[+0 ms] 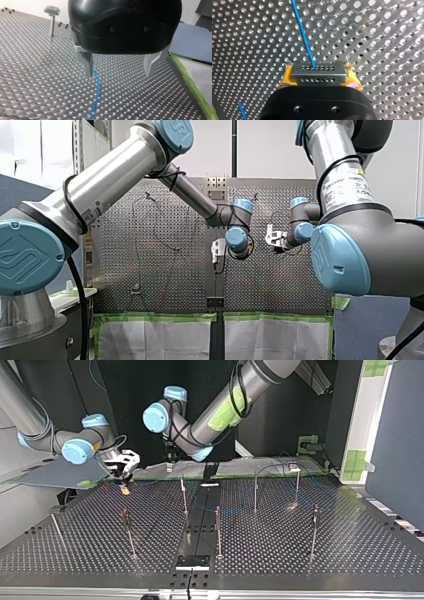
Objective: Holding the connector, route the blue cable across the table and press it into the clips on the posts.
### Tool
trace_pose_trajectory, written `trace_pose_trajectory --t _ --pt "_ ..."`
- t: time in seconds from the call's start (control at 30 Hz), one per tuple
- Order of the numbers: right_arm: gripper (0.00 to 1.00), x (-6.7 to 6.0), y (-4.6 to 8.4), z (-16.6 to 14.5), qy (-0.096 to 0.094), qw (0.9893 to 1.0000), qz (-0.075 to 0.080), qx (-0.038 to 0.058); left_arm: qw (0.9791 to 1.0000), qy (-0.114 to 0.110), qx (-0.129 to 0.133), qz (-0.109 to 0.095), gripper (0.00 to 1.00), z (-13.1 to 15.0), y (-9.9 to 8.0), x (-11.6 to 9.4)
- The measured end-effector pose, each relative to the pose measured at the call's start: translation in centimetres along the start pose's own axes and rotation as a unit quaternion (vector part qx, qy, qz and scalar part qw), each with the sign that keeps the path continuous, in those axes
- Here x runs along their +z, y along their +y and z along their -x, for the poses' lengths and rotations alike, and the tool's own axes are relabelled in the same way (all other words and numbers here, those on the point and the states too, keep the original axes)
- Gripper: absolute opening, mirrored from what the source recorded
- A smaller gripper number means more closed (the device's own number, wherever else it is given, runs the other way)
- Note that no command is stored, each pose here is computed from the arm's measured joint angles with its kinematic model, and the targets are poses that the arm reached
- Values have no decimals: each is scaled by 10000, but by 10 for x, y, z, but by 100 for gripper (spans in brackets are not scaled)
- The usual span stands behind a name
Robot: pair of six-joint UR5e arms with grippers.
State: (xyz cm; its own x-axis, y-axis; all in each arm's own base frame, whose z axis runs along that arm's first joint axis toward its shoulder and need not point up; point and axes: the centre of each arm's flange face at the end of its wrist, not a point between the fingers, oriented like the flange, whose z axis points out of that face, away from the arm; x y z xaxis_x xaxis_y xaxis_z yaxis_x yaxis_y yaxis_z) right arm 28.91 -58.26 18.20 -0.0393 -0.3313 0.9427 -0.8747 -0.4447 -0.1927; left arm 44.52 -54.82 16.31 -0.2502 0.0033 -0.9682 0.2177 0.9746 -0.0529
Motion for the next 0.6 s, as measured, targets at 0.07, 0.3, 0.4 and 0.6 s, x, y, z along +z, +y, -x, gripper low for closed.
trace_pose_trajectory --t 0.07,0.3,0.4,0.6 --pt "0 -1 2 1 -25 10000 -45 -7 10000 44 -14 10 100 -7 -4 6" --pt "0 -3 3 0 -45 9998 -186 -16 9996 -174 -179 100 100 7 -15 20" --pt "0 -3 2 0 -52 9996 -272 -15 9990 -320 -268 130 100 20 -20 24" --pt "0 -4 1 -1 -50 9995 -323 -3 9976 -542 -417 122 100 40 -29 34"
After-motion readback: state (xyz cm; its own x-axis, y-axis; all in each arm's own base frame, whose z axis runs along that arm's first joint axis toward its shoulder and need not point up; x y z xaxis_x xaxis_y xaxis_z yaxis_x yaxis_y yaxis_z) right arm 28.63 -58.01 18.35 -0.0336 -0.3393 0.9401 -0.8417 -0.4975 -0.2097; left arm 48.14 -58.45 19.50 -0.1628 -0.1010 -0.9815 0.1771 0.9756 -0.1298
